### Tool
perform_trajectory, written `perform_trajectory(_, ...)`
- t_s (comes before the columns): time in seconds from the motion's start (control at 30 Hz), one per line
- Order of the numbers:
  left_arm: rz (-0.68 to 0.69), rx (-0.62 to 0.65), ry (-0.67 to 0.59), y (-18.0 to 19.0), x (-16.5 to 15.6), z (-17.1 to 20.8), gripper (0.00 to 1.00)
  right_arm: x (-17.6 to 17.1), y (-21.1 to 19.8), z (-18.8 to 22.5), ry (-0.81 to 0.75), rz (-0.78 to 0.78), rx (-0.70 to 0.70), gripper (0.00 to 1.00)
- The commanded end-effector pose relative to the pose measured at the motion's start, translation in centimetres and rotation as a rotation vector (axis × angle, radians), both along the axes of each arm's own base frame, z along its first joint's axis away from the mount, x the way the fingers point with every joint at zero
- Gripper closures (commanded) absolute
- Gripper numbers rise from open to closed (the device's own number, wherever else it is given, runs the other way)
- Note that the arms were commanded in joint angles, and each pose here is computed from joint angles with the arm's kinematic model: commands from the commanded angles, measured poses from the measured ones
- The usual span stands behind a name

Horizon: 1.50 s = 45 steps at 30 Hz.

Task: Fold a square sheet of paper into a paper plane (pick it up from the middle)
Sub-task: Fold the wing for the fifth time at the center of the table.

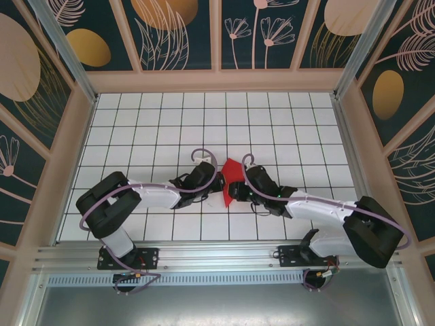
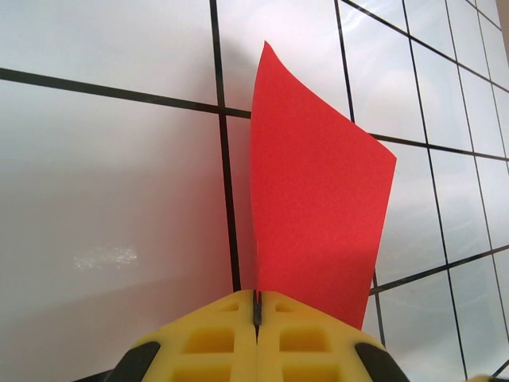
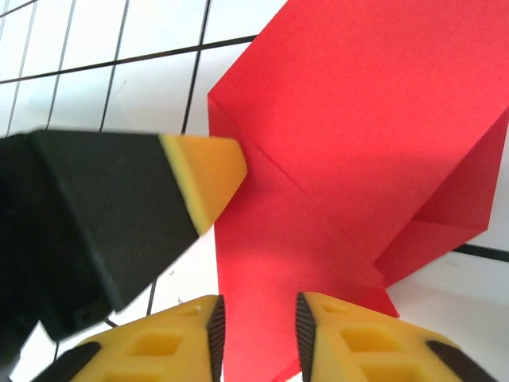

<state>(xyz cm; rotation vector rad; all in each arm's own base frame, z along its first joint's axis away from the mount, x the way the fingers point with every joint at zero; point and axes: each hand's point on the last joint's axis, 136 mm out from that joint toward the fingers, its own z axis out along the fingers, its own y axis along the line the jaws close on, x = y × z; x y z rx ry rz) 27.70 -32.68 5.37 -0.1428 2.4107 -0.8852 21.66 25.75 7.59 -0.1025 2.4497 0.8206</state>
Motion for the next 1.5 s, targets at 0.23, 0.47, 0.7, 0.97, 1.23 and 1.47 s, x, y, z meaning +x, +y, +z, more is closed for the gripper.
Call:
perform_trajectory(0.23, 0.043, -0.087, -0.007, -0.3, 0.1, 1.9, 1.0, -0.9, 0.4, 1.8, -0.338, 0.05, -0.134, 0.55)
perform_trajectory(0.47, 0.03, -0.096, 0.002, -0.7, 0.1, 1.8, 0.98, -1.2, 1.6, 1.5, -0.588, 0.095, -0.355, 0.55)
perform_trajectory(0.7, 0.009, -0.098, 0.015, -1.2, -0.1, 1.4, 0.97, -1.2, 2.4, 0.5, -0.672, 0.152, -0.471, 0.53)
perform_trajectory(0.97, -0.007, -0.095, 0.024, -1.6, -0.1, 1.1, 0.96, -0.7, 2.9, -0.6, -0.738, 0.183, -0.586, 0.54)
perform_trajectory(1.23, -0.018, -0.096, 0.036, -1.8, -0.3, 0.9, 0.94, 0.0, 2.8, -0.8, -0.802, 0.178, -0.672, 0.58)
perform_trajectory(1.47, -0.022, -0.099, 0.036, -2.0, -0.2, 1.0, 0.89, 0.2, 2.3, -2.4, -0.778, 0.158, -0.711, 0.75)
